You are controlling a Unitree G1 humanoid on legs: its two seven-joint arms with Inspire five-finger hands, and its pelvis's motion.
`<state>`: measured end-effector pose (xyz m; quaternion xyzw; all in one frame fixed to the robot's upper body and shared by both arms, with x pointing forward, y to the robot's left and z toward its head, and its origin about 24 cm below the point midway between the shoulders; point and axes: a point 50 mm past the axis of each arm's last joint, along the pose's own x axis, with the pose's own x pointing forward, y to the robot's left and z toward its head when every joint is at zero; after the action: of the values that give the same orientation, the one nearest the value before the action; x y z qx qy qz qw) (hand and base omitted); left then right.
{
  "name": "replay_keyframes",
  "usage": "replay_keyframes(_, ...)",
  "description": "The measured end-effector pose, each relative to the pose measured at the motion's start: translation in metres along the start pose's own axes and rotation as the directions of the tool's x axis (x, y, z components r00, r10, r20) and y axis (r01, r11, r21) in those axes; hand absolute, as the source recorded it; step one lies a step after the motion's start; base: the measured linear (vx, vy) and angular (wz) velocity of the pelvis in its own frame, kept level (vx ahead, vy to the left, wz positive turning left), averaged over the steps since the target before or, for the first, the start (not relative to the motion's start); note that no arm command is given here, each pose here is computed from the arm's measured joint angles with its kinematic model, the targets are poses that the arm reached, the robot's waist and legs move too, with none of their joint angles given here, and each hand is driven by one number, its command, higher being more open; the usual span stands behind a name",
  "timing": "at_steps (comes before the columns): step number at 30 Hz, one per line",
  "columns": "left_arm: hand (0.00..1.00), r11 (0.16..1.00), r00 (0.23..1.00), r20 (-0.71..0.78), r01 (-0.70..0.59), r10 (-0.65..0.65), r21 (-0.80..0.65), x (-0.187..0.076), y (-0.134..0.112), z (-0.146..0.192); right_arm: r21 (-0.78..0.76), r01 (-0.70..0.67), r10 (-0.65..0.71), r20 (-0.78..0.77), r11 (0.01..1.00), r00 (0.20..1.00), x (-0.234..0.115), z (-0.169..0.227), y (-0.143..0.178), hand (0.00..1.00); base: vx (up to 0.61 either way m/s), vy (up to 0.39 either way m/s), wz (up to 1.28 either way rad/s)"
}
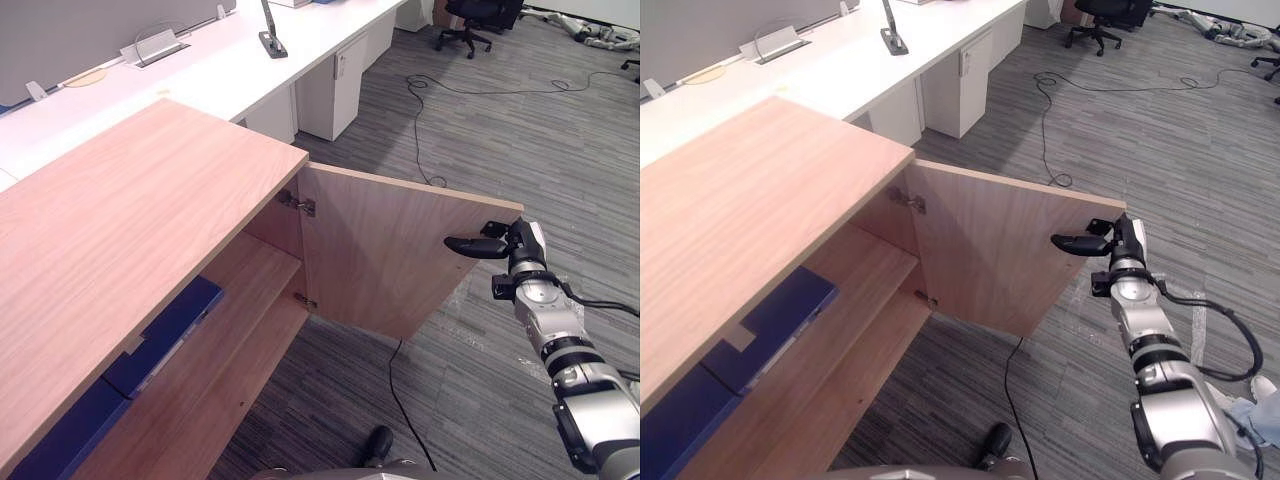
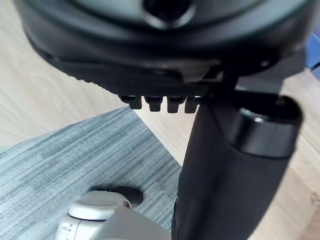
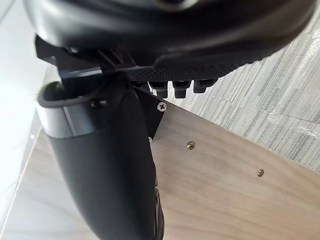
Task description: Walk over to the cabinet, pick up the folder, carry it to the office cabinet, place the folder inside the office cabinet, then close the office cabinet door
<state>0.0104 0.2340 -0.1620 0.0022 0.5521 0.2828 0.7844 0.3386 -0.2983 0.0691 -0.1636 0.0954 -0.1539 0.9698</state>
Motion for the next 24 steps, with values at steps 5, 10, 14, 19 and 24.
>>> replay_keyframes(5, 1.00, 1.000, 1.000, 0.006, 0.000, 0.000, 0.008, 0.001, 0.001, 0.002, -0.041, -0.056, 0.057, 0.020, 0.998, 0.998, 0.008, 0.016, 0.008, 1.00, -0.12, -0.038, -0.05)
replay_keyframes(10, 1.00, 1.000, 1.000, 0.023, 0.006, -0.006, 0.012, 0.002, -0.001, 0.008, -0.134, -0.138, 0.145, 0.040, 0.981, 0.989, 0.011, 0.028, 0.018, 1.00, -0.07, -0.062, -0.07)
replay_keyframes(14, 1.00, 1.000, 0.999, 0.035, 0.012, -0.013, 0.023, 0.003, 0.002, 0.011, -0.375, -0.262, 0.305, 0.060, 0.889, 0.950, 0.003, 0.035, 0.030, 1.00, 0.02, -0.083, -0.15)
replay_keyframes(19, 1.00, 0.998, 0.998, 0.054, 0.009, -0.013, 0.067, 0.005, 0.008, 0.016, -0.700, -0.482, 0.575, -0.124, 0.527, 0.809, -0.032, 0.014, 0.042, 1.00, 0.07, -0.125, -0.09)
replay_keyframes(24, 1.00, 0.995, 0.999, 0.047, 0.009, -0.013, 0.100, 0.006, 0.011, 0.014, -0.700, -0.713, 0.893, -0.338, -0.028, 0.296, -0.126, -0.009, 0.104, 1.00, 0.08, -0.088, -0.07)
